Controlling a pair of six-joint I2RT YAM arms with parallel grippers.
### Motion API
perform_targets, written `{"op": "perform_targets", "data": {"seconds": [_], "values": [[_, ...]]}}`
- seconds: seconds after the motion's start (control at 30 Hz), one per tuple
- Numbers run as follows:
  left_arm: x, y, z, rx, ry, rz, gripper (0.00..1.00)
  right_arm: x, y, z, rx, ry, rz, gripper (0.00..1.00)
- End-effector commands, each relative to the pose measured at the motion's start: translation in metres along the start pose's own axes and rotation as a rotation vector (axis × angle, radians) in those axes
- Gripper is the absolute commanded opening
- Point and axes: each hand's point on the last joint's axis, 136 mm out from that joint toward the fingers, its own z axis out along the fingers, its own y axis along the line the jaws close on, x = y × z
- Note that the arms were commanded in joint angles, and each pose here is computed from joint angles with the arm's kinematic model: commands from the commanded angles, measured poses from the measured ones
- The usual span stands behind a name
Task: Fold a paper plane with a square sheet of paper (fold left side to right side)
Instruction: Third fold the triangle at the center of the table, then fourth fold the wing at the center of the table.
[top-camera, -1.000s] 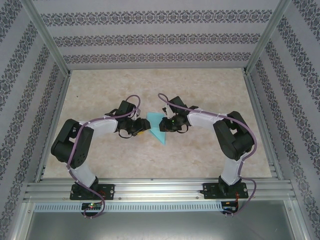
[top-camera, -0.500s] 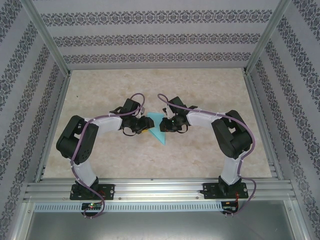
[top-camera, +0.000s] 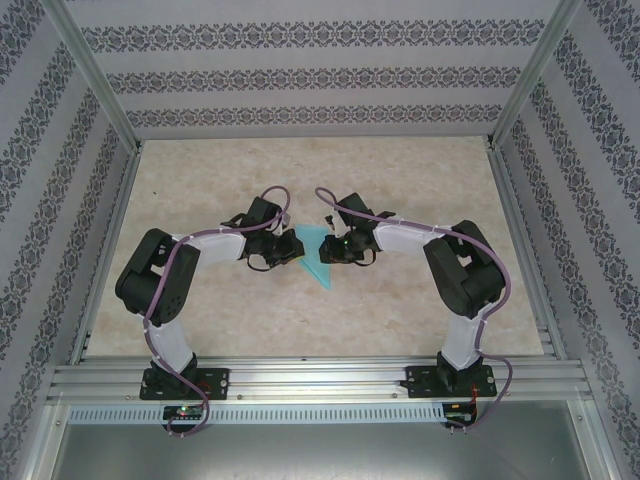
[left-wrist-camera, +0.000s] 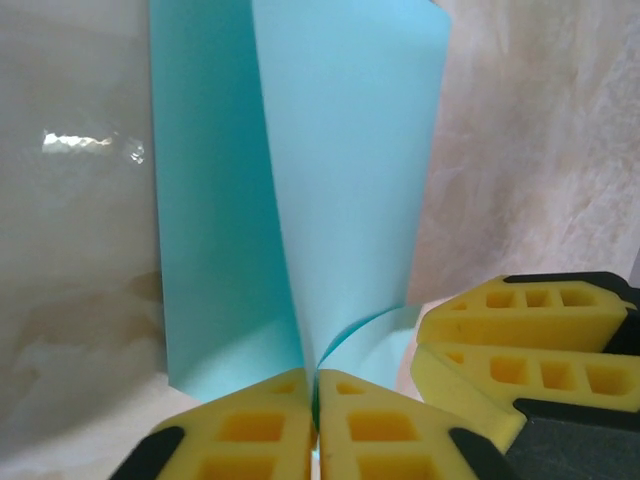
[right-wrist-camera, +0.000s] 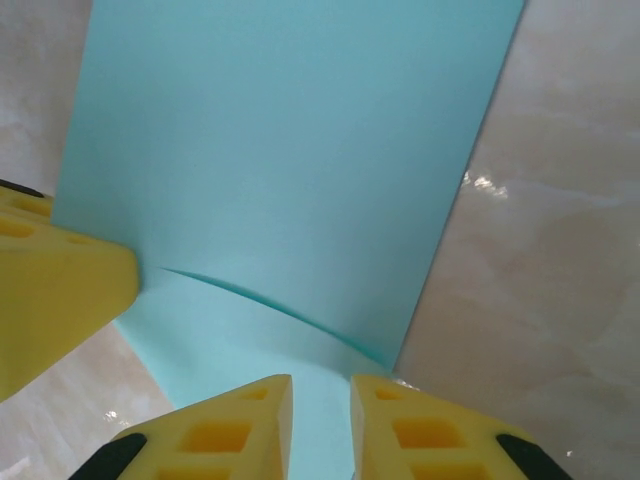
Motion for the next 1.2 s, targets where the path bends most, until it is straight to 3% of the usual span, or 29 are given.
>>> {"op": "perform_targets", "data": {"seconds": [0.0, 0.23, 0.4, 0.83, 1.17], "values": [[-0.005, -0.016, -0.004, 0.029, -0.027, 0.026, 0.06, -0.017, 0.007, -0.025, 0.026, -0.097, -0.063, 0.25], [-0.006, -0.019, -0.009, 0.027, -0.036, 0.019, 0.04, 0.005, 0.018, -0.040, 0.194, -0.135, -0.236, 0.42], [-0.007, -0.023, -0.010, 0.039, -0.034, -0.001, 0.04, 0.023, 0.030, -0.027, 0.303, -0.166, -0.338, 0.45], [-0.007, -0.025, -0.010, 0.034, -0.024, -0.015, 0.04, 0.036, 0.028, 0.007, 0.407, -0.107, -0.411, 0.46], [-0.007, -0.026, -0.011, 0.034, -0.021, -0.013, 0.03, 0.039, 0.024, 0.013, 0.412, -0.090, -0.405, 0.38]]}}
